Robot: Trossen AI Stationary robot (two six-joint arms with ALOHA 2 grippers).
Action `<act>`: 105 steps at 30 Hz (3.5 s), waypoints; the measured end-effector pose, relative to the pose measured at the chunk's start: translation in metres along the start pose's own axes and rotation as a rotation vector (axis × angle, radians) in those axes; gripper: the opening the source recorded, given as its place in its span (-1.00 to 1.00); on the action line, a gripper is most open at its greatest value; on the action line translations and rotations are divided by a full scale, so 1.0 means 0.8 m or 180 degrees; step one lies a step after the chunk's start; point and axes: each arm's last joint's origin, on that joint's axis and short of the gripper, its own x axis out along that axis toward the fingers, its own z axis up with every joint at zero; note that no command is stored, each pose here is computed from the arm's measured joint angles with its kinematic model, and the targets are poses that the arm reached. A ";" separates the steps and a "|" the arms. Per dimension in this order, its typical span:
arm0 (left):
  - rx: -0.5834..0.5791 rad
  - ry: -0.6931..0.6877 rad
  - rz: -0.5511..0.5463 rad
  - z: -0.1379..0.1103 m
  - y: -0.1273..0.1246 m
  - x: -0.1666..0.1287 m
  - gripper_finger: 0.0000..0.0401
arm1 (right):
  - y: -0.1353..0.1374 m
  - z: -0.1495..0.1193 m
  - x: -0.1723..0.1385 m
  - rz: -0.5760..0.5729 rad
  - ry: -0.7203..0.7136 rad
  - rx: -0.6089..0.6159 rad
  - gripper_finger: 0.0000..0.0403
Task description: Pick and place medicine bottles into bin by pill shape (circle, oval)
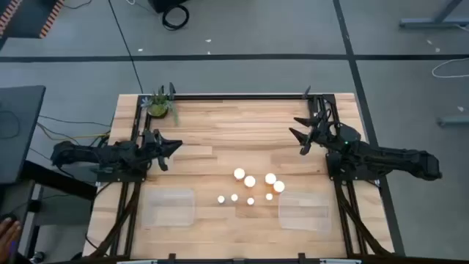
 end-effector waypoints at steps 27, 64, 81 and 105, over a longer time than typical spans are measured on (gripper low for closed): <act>0.0001 0.0001 0.0000 0.000 0.000 0.000 -0.85 | 0.000 0.000 0.000 0.0000 0.0002 0.0000 0.19; 0.0001 0.0002 0.0000 0.000 0.000 0.000 -0.86 | 0.000 0.000 0.000 0.0000 0.0001 0.0000 0.19; 0.0002 0.0001 0.0001 0.000 0.000 0.000 -0.84 | 0.000 0.000 0.000 0.0000 -0.0001 0.0000 0.19; 0.0000 0.0001 0.0000 0.000 0.000 0.000 -0.85 | 0.000 0.000 0.000 0.0001 0.0000 0.0000 0.19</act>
